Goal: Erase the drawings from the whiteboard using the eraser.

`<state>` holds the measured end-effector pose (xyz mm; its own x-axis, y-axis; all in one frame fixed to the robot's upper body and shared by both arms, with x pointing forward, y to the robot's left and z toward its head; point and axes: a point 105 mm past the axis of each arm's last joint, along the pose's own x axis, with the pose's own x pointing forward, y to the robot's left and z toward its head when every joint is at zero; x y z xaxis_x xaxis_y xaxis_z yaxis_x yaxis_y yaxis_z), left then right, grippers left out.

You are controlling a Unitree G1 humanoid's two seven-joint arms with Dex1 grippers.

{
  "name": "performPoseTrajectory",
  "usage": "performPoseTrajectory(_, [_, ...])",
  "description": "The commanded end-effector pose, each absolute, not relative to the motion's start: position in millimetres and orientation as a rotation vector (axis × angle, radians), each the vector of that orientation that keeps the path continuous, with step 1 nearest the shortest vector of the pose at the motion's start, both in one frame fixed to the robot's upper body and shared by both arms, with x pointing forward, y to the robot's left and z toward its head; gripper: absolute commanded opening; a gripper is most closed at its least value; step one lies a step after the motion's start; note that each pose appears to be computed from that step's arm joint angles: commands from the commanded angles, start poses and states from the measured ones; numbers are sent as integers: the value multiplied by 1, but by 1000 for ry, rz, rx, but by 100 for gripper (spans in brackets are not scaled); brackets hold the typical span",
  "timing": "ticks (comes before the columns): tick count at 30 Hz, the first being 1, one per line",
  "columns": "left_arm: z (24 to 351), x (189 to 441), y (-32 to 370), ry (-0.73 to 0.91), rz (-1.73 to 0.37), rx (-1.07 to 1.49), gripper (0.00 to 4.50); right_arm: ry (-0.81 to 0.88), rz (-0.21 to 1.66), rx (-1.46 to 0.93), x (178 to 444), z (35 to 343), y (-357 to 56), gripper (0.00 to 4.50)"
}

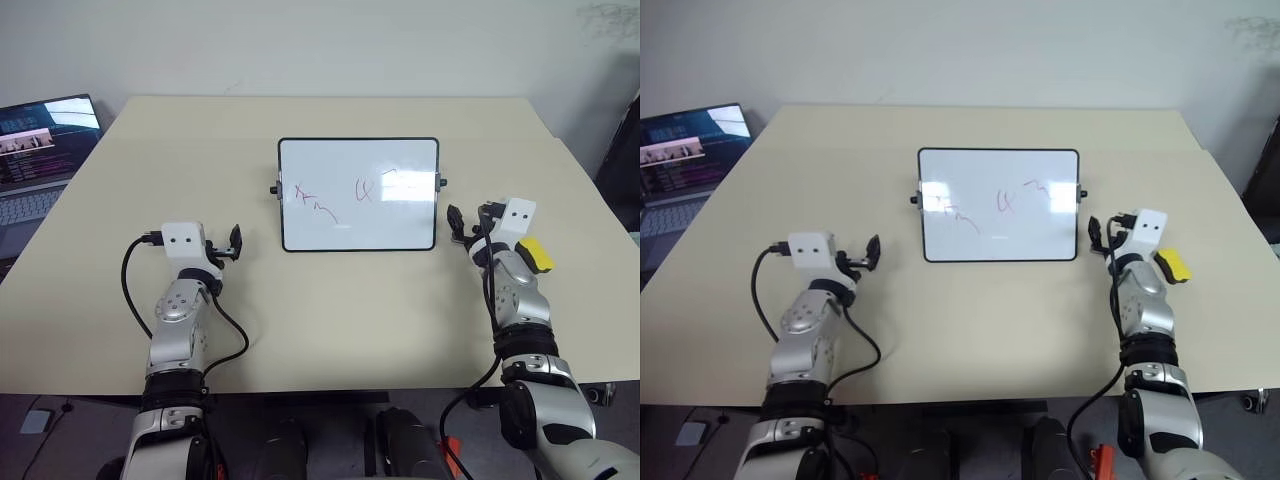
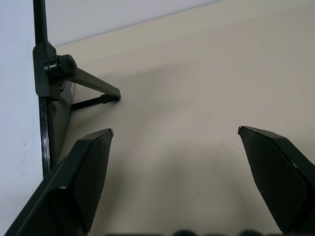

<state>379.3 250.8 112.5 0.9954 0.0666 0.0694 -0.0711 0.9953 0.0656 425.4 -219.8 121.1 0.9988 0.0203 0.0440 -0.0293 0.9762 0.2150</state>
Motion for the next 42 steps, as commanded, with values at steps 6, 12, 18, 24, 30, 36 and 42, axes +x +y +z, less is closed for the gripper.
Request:
performPoseTrajectory(6, [128,382,246,-115,49,49,450,-113,26,202,427,142,-221,448])
performPoseTrajectory(12, [128,383,245,-112,53,49,450,-116,28,201,428,144,-221,448])
performPoseTrajectory(18, [128,384,242,-111,46,45,450,-117,34,187,428,145,-221,448])
performPoseTrajectory(24, [128,383,241,-113,43,47,450,-121,36,189,428,145,-221,448])
performPoseTrajectory(30, [129,384,242,-114,47,44,450,-125,38,191,428,146,-220,448])
performPoseTrajectory(36, [138,383,244,-116,8,23,450,-136,62,184,426,154,-223,448])
performPoseTrajectory(42, [187,366,232,-157,-261,88,450,-205,111,142,416,198,-249,448])
